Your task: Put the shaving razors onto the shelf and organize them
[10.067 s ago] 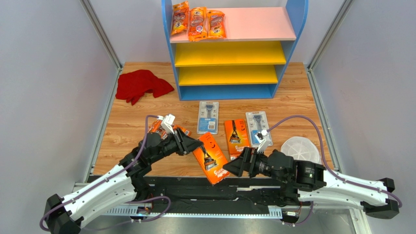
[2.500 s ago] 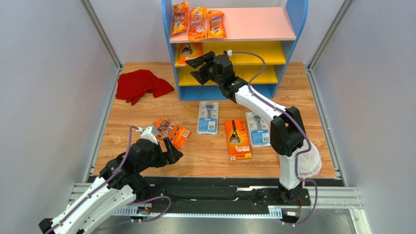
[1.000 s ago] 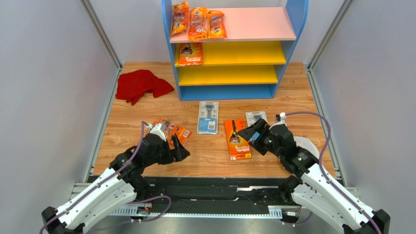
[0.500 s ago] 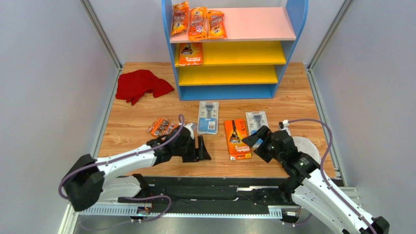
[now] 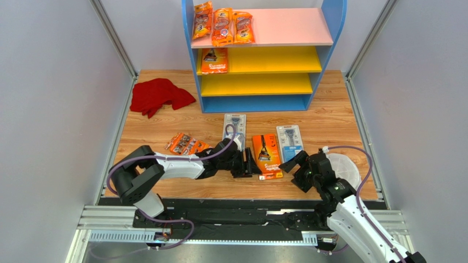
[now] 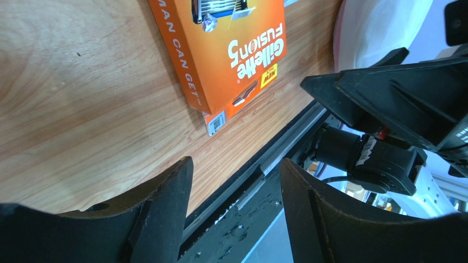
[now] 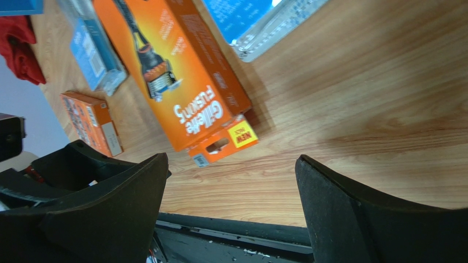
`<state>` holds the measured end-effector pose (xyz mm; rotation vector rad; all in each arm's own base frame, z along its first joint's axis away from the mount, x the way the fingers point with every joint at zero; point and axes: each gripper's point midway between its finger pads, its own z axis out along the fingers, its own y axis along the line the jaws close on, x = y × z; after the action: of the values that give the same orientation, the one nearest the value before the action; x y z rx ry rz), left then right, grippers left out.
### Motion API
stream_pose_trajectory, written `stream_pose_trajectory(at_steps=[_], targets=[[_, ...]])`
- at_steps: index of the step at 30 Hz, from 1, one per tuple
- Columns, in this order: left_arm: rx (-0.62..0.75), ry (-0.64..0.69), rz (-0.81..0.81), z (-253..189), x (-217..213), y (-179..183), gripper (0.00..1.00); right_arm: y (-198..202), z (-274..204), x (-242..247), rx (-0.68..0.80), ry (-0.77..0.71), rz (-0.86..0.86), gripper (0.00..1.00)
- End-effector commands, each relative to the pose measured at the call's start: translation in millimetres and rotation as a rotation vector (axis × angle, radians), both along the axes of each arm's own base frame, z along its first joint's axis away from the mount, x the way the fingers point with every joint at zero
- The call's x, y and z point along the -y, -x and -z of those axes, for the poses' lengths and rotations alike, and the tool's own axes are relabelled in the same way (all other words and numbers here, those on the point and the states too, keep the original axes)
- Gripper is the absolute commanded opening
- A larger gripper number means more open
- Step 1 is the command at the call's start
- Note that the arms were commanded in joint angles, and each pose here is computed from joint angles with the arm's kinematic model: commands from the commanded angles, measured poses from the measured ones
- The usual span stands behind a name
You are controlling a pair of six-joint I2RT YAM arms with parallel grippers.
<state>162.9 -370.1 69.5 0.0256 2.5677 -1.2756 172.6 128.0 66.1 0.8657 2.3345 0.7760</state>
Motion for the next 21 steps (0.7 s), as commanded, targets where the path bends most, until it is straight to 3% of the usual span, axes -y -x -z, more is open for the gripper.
stream_pose_trajectory(at_steps=[1, 21], targets=[[0.031, 0.131, 0.014, -25, 26, -3, 0.67, -6, 4, -9, 0.027, -0.052, -0.034, 0.90], [-0.051, 0.058, -0.030, 24, 36, 10, 0.59, -17, 19, -30, 0.060, -0.153, -0.080, 0.86]])
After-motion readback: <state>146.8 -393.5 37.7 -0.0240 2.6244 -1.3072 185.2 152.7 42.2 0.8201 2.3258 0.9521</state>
